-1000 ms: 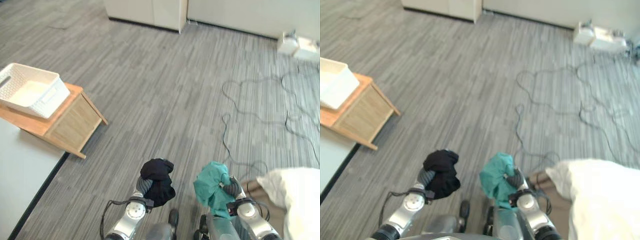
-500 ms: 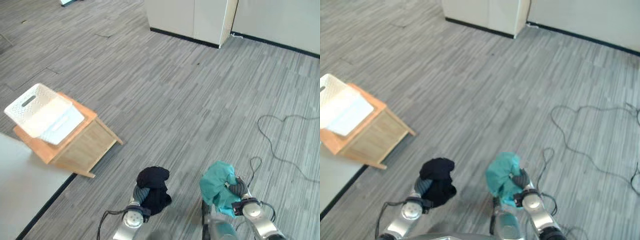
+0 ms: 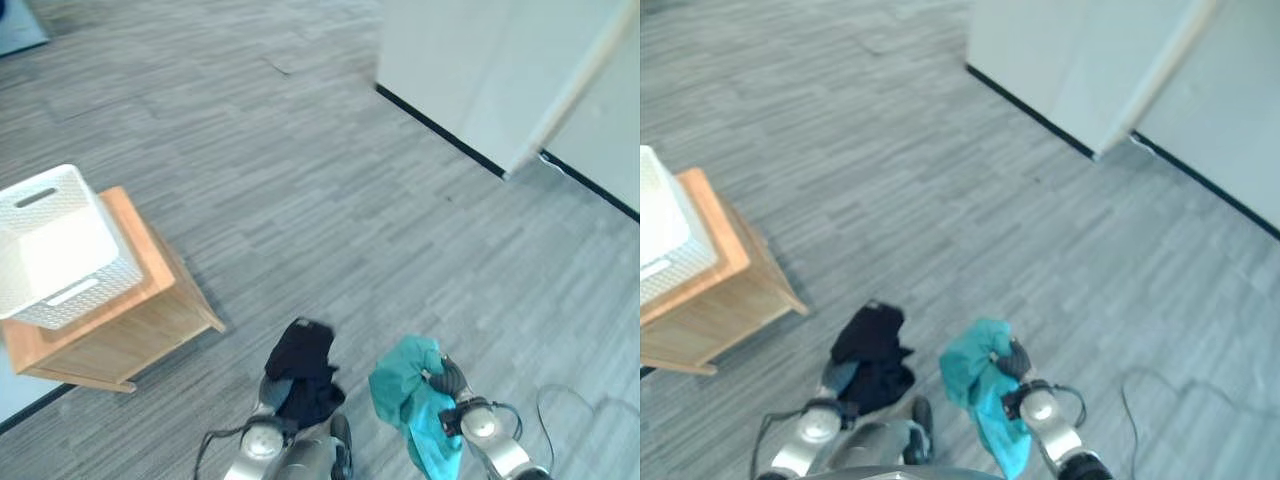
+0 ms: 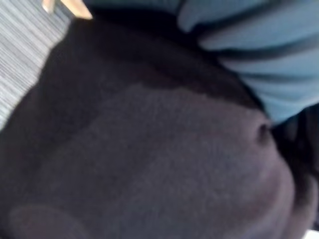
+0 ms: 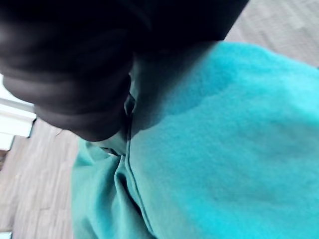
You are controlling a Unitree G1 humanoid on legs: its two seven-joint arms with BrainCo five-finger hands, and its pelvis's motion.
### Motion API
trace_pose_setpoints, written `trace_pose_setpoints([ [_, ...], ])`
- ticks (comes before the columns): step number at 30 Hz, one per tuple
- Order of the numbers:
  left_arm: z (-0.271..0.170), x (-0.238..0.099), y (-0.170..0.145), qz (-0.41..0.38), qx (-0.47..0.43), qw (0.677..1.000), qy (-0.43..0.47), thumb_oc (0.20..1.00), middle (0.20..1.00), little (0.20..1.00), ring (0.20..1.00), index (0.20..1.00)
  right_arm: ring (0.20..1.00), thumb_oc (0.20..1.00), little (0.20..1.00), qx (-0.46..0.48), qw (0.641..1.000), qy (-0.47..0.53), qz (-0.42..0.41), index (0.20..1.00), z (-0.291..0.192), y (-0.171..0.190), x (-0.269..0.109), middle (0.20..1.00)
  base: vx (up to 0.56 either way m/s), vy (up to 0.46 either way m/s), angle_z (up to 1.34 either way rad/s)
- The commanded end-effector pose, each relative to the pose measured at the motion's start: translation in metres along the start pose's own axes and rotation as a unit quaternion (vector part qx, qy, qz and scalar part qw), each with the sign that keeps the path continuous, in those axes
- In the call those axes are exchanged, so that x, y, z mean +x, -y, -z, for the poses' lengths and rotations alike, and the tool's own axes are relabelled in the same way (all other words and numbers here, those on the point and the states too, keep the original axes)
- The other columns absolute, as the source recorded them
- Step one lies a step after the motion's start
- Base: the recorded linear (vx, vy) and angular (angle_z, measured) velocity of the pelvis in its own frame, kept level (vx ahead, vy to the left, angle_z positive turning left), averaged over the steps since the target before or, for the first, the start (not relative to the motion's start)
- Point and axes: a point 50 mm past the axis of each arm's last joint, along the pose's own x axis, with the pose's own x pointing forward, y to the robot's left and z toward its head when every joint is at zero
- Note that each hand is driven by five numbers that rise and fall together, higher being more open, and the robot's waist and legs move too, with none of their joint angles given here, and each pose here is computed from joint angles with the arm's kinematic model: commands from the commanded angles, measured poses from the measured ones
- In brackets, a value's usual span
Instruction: Tidy up the quilt and then pick up the clothes from the bed and put them into the laundry hamper.
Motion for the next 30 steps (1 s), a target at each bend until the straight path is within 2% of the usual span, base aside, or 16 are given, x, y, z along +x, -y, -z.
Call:
trace_pose_setpoints([
  [1, -0.048, 0.012, -0.012, -0.018, 0.014, 0.994, 0.103, 0.2, 0.2, 0.2, 0.2, 0.2, 0.2, 0.2, 0.2, -0.016, 0.995, 0.089, 0.044, 0.2, -0.044, 0.029, 0.019, 0.2, 0.53, 0.038, 1.43],
  [8, -0.066, 0.015, -0.017, -0.017, 0.04, 0.989, 0.144, 0.2, 0.2, 0.2, 0.2, 0.2, 0.2, 0.2, 0.2, -0.006, 0.993, 0.099, 0.07, 0.2, -0.047, 0.04, 0.016, 0.2, 0.6, -0.182, 1.82],
  [9, -0.061, 0.015, -0.028, -0.009, 0.046, 0.989, 0.137, 0.2, 0.2, 0.2, 0.2, 0.2, 0.2, 0.2, 0.2, 0.017, 0.991, 0.019, 0.132, 0.2, -0.019, 0.124, 0.012, 0.2, 0.73, -0.387, 1.73],
  [11, -0.066, 0.015, -0.037, -0.026, 0.053, 0.987, 0.151, 0.2, 0.2, 0.2, 0.2, 0.2, 0.2, 0.2, 0.2, 0.006, 0.993, 0.044, 0.107, 0.2, -0.016, 0.087, 0.002, 0.2, 0.6, -0.354, 1.84],
  [12, -0.054, 0.011, -0.039, -0.029, 0.049, 0.99, 0.132, 0.2, 0.2, 0.2, 0.2, 0.2, 0.2, 0.2, 0.2, 0.006, 0.995, 0.049, 0.084, 0.2, -0.015, 0.072, -0.002, 0.2, 0.35, -0.222, 1.53],
  [15, -0.04, 0.01, -0.039, -0.034, 0.027, 0.994, 0.101, 0.2, 0.2, 0.2, 0.2, 0.2, 0.2, 0.2, 0.2, -0.014, 0.995, 0.081, 0.063, 0.2, -0.028, 0.064, 0.001, 0.2, 0.53, -0.356, 0.61],
  [20, -0.055, 0.014, -0.039, -0.031, 0.011, 0.992, 0.124, 0.2, 0.2, 0.2, 0.2, 0.2, 0.2, 0.2, 0.2, -0.047, 0.986, 0.148, 0.056, 0.2, -0.068, 0.068, 0.015, 0.2, 0.32, -0.307, 0.36],
  [30, -0.016, -0.003, -0.049, -0.03, 0.024, 0.997, 0.061, 0.2, 0.2, 0.2, 0.2, 0.2, 0.2, 0.2, 0.2, -0.064, 0.987, 0.144, 0.031, 0.2, -0.071, 0.048, 0.022, 0.2, 0.47, -0.012, 0.78],
])
